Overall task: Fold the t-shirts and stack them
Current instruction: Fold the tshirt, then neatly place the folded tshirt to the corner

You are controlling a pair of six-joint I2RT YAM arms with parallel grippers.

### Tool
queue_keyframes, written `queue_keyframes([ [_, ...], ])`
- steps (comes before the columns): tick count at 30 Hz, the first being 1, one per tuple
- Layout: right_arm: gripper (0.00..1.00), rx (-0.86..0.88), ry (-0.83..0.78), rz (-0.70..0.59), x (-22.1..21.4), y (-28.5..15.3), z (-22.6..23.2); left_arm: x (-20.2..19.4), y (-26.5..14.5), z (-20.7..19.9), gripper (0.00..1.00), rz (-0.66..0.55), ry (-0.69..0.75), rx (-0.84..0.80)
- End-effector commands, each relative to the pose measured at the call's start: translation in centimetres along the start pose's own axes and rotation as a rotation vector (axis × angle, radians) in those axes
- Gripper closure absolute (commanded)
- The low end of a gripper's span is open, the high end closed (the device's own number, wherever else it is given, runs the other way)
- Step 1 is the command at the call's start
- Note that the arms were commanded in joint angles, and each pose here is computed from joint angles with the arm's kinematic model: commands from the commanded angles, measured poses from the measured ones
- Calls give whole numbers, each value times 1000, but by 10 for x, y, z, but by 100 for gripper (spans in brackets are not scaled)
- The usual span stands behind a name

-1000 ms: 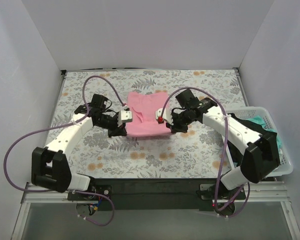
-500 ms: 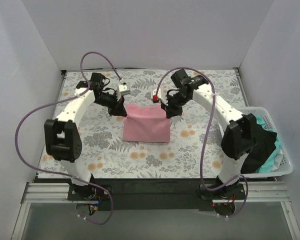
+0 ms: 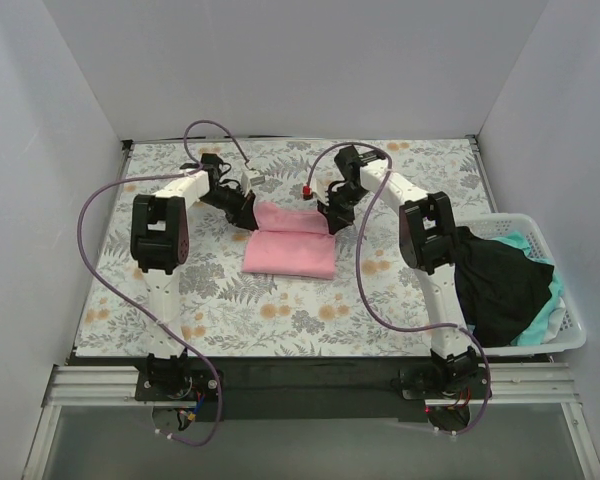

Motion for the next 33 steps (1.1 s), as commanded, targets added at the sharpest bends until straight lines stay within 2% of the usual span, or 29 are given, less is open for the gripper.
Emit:
queue_keyframes([
  [1, 99, 23, 18, 33, -9, 11, 8, -8, -5, -20, 95, 18, -33, 1],
  [4, 99, 40, 21, 36, -13, 8, 30, -18, -8, -53, 95, 25, -56, -37],
  [6, 99, 74, 29, 49, -23, 6, 59, -11, -18, -76, 95, 1, -32, -46],
  [8, 99, 109, 49, 40, -28, 0, 88, -25, -18, -98, 94, 21, -59, -84],
  [9, 99, 122, 58, 31, -26, -2, 98, -26, -21, -106, 92, 21, -55, -89],
  [10, 96, 129, 104, 19, -25, -7, 107, -26, -28, -119, 83, 18, -55, -104],
  [11, 85, 136, 117, -25, -18, -16, 116, -25, -33, -125, 78, 14, -32, -108],
  [12, 63, 139, 149, -34, -15, -22, 122, -23, -37, -130, 71, 8, -20, -108],
  [13, 55, 138, 169, -54, -11, -29, 125, -15, -46, -138, 64, -20, 15, -95],
  [15, 42, 146, 224, -148, 5, -52, 127, -10, -53, -145, 58, -41, 68, -86],
  [16, 41, 150, 248, -184, 10, -59, 126, -2, -57, -147, 53, -81, 107, -75],
  [17, 40, 183, 279, -236, 16, -63, 123, 7, -62, -150, 48, -115, 155, -56],
  [19, 43, 200, 367, -312, 29, -77, 110, 21, -62, -149, 46, -169, 237, -28],
  [20, 47, 259, 420, -329, 30, -67, 101, 25, -60, -152, 46, -184, 273, -26],
  [21, 56, 282, 465, -337, 33, -65, 97, 31, -50, -156, 46, -186, 314, -44],
  [24, 74, 310, 465, -323, 43, -42, 89, 38, -23, -159, 47, -182, 446, -42],
  [25, 77, 308, 452, -328, 49, -39, 86, 43, -16, -156, 47, -194, 490, -23],
  [33, 80, 404, 519, -327, 54, 10, 65, 44, 30, -154, 48, -159, 570, -43],
])
Point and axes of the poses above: each gripper's point midway between its finger pads, its own y axis out along the fingers, its own z axis along the line the jaws close on, x = y × z, the point moved 9 cm from there along -y, back along the fingers, and after that the axes turned 8 degrees about y, right-handed, at the moved point
